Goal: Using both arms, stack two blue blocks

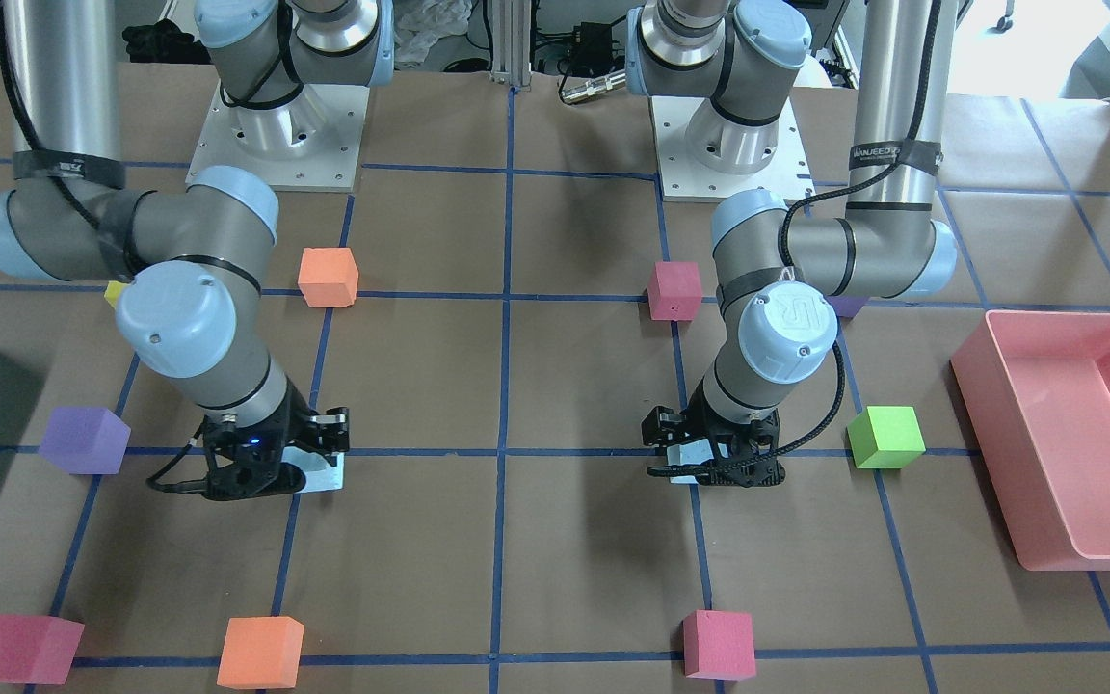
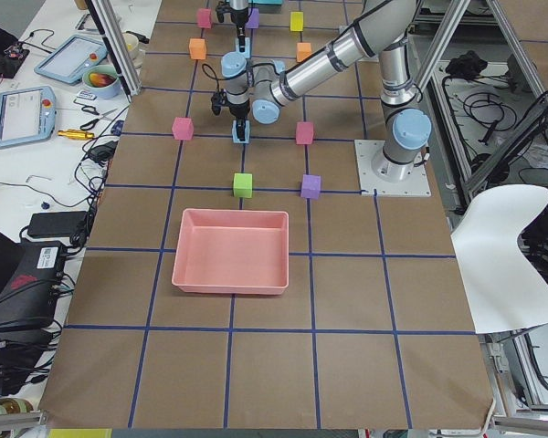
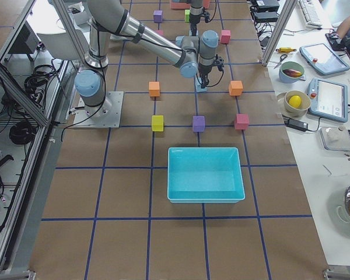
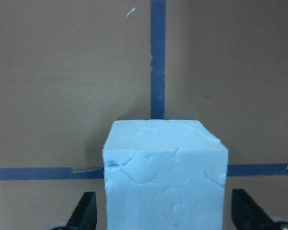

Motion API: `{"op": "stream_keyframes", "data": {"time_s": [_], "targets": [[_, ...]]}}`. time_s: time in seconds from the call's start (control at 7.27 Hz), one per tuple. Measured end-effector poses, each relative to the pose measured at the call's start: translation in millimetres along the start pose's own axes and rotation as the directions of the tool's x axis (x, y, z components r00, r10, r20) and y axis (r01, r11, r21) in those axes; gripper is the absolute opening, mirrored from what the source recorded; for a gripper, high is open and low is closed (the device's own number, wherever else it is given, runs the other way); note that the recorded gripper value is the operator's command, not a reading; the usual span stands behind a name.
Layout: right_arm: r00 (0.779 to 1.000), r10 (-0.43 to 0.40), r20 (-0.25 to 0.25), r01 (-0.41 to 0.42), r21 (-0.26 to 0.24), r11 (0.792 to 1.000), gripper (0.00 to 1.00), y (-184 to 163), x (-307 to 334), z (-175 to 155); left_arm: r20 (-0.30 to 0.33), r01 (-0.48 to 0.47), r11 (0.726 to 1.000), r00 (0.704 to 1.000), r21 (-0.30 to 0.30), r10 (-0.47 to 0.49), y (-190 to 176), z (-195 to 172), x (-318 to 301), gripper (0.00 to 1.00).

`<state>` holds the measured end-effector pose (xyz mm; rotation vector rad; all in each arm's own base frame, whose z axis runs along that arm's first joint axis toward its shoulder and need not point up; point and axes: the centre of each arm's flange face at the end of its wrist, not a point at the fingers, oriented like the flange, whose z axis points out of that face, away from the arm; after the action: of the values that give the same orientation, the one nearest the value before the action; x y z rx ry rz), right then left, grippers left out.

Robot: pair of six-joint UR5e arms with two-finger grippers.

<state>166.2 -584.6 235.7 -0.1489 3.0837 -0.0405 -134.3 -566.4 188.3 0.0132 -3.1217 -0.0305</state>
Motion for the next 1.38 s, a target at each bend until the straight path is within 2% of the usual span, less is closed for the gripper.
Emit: {"op": "stream_keyframes", "data": {"time_s": [0.28,0.55,0.83,0.96,1.24,1.38], "targets": [[0.995,0.094,0.014,-0.094,0.011,0.996,0.0,11.4,-79.3,-5.4,-0.001,-0.001,1.0,1.0,0.008,0.001,-2.6,1.7,-0.6,0.31],[0.986,0.16,0.047,-0.159,-0.022,0.987,0.0,27.7,-128.5,3.9,-0.003,0.004,1.0,1.0,0.016,-0.004,-5.8,-1.0,-3.7,0.09],[0.983,0.173,0.057,-0.17,-0.057,0.984,0.0,39.1,-163.4,26.2,0.002,-0.007,0.999,1.0,0.031,0.007,-10.7,-11.1,-5.1,0.01],[0.984,0.169,0.056,-0.165,-0.066,0.984,0.0,43.6,-175.0,31.8,0.004,-0.012,0.999,1.0,0.04,0.012,-12.8,-20.0,-4.5,0.01],[0.984,0.173,0.048,-0.168,-0.082,0.982,0.98,49.1,-182.0,36.9,0.006,-0.022,0.999,1.0,0.049,0.022,-10.1,-42.0,1.0,0.01],[0.984,0.173,0.047,-0.169,-0.085,0.982,1.0,49.8,-182.4,39.1,0.006,-0.021,0.999,1.0,0.037,0.021,-8.3,-55.9,0.8,0.01]]}}
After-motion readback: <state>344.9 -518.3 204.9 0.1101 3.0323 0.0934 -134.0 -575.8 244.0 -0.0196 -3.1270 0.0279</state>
